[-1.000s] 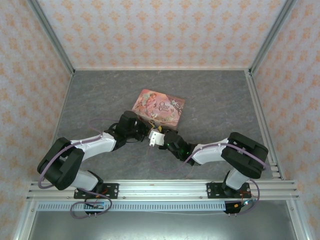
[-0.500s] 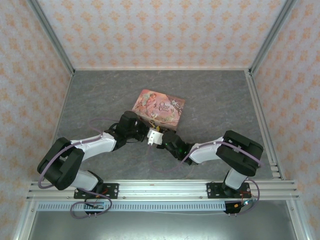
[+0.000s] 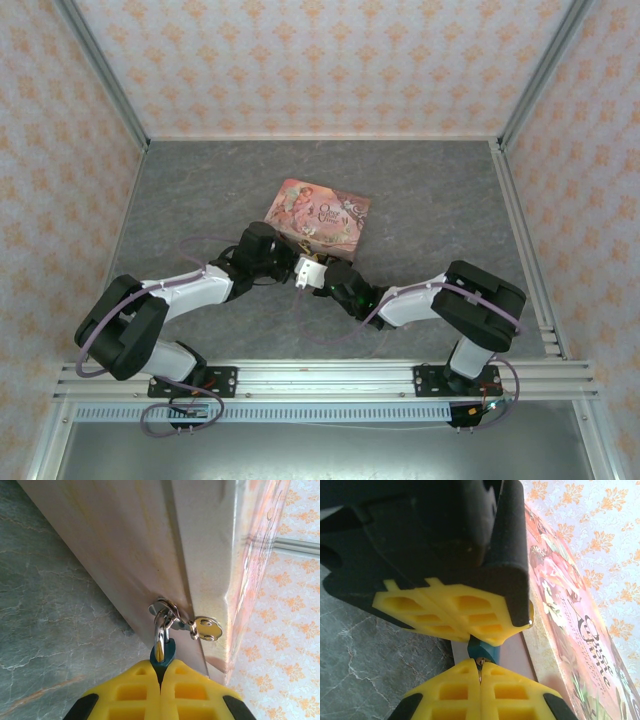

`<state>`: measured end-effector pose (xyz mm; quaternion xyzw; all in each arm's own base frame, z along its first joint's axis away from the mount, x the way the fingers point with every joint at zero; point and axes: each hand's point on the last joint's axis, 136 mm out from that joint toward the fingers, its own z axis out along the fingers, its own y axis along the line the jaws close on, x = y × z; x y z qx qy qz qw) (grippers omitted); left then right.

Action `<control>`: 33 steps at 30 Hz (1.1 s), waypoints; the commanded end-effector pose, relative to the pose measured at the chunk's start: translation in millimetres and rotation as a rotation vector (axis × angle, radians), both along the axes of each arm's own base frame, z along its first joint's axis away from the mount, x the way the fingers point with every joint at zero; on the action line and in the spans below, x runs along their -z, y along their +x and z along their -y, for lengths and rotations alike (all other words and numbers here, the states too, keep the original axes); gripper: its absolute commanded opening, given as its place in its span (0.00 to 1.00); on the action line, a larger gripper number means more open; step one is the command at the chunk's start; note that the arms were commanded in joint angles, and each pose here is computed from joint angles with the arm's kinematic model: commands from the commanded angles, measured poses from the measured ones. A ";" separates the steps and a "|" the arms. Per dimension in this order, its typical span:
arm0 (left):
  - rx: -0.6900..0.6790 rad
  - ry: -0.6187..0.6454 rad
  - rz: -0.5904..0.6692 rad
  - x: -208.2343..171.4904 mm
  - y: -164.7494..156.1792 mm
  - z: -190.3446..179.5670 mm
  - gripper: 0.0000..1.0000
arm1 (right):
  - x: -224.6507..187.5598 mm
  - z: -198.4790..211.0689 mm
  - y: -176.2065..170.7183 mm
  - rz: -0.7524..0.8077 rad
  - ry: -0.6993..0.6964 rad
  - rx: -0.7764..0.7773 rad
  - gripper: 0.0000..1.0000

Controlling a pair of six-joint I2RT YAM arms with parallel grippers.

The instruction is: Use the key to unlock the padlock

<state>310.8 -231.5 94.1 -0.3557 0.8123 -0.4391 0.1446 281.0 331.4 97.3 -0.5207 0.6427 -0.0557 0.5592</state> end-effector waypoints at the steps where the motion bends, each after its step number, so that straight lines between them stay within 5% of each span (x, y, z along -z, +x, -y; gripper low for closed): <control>1: 0.027 -0.047 0.083 -30.7 8.6 11.4 0.00 | -8.6 3.6 10.4 0.005 0.058 0.066 0.00; 16: 0.030 -0.043 0.076 -25.3 6.8 13.3 0.00 | -8.9 -5.9 3.1 -0.276 0.322 0.072 0.00; 26: 0.038 -0.025 0.059 -17.0 4.8 14.9 0.00 | 2.1 -4.1 2.9 -0.359 0.366 0.133 0.00; 33: 0.030 0.030 0.047 -10.8 1.4 6.2 0.22 | 9.1 -2.5 -0.3 -0.462 0.473 0.198 0.00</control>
